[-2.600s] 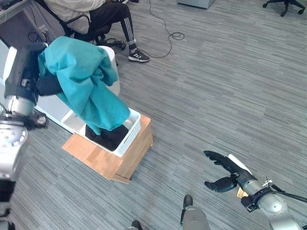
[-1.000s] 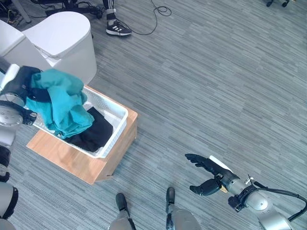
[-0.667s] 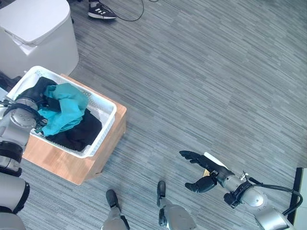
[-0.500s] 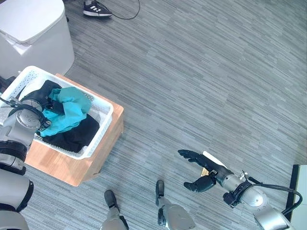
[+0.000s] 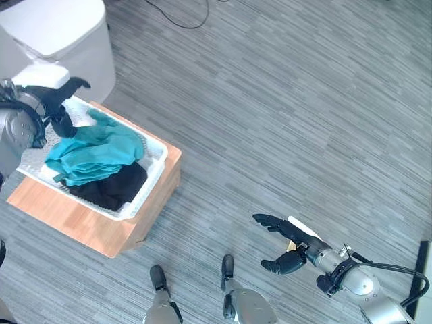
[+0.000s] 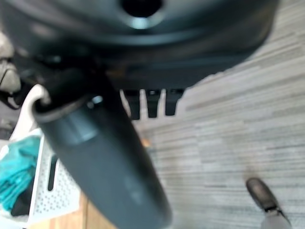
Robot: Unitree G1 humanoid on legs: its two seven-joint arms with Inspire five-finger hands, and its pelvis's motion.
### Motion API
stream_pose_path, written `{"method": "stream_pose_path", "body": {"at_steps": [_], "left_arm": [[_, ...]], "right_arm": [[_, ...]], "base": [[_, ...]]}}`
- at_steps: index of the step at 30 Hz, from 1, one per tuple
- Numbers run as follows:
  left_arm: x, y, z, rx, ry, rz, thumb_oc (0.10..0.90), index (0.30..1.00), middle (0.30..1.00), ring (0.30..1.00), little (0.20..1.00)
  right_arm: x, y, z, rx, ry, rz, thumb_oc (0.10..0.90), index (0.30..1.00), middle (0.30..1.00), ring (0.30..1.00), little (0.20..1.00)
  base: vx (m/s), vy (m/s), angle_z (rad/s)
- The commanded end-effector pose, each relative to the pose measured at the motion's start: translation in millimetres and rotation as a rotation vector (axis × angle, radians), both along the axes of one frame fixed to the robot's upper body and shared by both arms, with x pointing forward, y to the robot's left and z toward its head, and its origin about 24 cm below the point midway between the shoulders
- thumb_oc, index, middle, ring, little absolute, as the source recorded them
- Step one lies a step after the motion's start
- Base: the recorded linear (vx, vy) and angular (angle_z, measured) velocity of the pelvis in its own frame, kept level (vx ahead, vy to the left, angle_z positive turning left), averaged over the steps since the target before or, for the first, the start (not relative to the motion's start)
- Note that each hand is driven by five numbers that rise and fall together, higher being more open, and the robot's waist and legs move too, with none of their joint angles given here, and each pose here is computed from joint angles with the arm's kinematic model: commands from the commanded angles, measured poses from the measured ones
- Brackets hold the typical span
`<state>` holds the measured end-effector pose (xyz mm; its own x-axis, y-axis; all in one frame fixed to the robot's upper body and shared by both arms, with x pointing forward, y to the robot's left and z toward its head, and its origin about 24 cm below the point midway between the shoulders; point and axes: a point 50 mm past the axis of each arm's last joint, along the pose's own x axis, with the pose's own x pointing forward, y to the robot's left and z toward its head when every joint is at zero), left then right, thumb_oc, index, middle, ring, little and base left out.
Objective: Pick up bed clothes into laundry basket.
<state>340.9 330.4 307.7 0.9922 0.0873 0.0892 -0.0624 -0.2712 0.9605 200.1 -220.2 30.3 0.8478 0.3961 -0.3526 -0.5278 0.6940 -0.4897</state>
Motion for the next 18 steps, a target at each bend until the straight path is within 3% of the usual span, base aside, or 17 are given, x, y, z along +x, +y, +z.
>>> {"method": "stream_pose_path", "body": {"at_steps": [1,8,11,13,14,15,16,17,18], "left_arm": [[-41.7,0.6,93.6,0.068,-0.342,0.003,0.8,0.9,0.9,0.9,0.9],[-86.3,-18.5,132.0,0.157,-0.543,-0.081,0.8,0.9,0.9,0.9,0.9],[-105.3,-33.6,146.4,0.18,-0.675,-0.168,0.8,0.9,0.9,0.9,0.9],[-108.9,-53.9,145.5,0.176,-0.761,-0.31,0.8,0.9,0.9,0.9,0.9],[-95.7,-69.0,120.7,-0.04,-0.767,-0.525,0.8,0.9,0.9,0.9,0.9],[-95.8,-66.2,116.4,-0.054,-0.769,-0.522,0.8,0.9,0.9,0.9,0.9],[-79.3,-64.1,66.9,-0.399,-0.665,-0.652,0.8,0.9,0.9,0.9,0.9],[-85.8,-54.9,58.5,-0.423,-0.674,-0.629,0.8,0.9,0.9,0.9,0.9],[-73.2,-50.1,-0.5,-0.767,-0.497,-0.655,0.8,0.9,0.9,0.9,0.9]], "right_arm": [[-4.6,-9.5,17.8,-0.028,-0.067,0.013,0.8,0.9,0.9,0.9,0.9],[-10.8,-15.7,9.3,-0.032,-0.008,-0.021,0.8,0.9,0.9,0.9,0.9],[-11.1,-13.5,7.0,0.001,-0.003,-0.036,0.8,0.9,0.9,0.9,0.9],[-10.1,-3.6,5.2,0.062,-0.017,-0.035,0.8,0.9,0.9,0.9,0.9],[-8.7,1.4,4.4,0.118,-0.044,-0.066,0.8,0.9,0.9,0.9,0.9],[-9.2,-1.7,5.1,0.104,-0.043,-0.068,0.8,0.9,0.9,0.9,0.9],[-7.4,-5.5,10.8,0.086,-0.077,-0.077,0.8,0.9,0.9,0.9,0.9],[-6.8,-8.6,13.1,0.056,-0.075,-0.061,0.8,0.9,0.9,0.9,0.9],[-5.9,-4.7,17.8,0.038,-0.097,-0.028,0.8,0.9,0.9,0.9,0.9]], "base": [[0.0,-0.028,0.08],[0.03,-0.024,0.11],[0.03,-0.012,0.15],[0.05,-0.001,0.16],[0.04,0.009,0.21],[0.07,-0.011,0.5],[0.01,-0.018,0.69],[-0.01,-0.042,1.06],[-0.03,-0.072,1.11]]}}
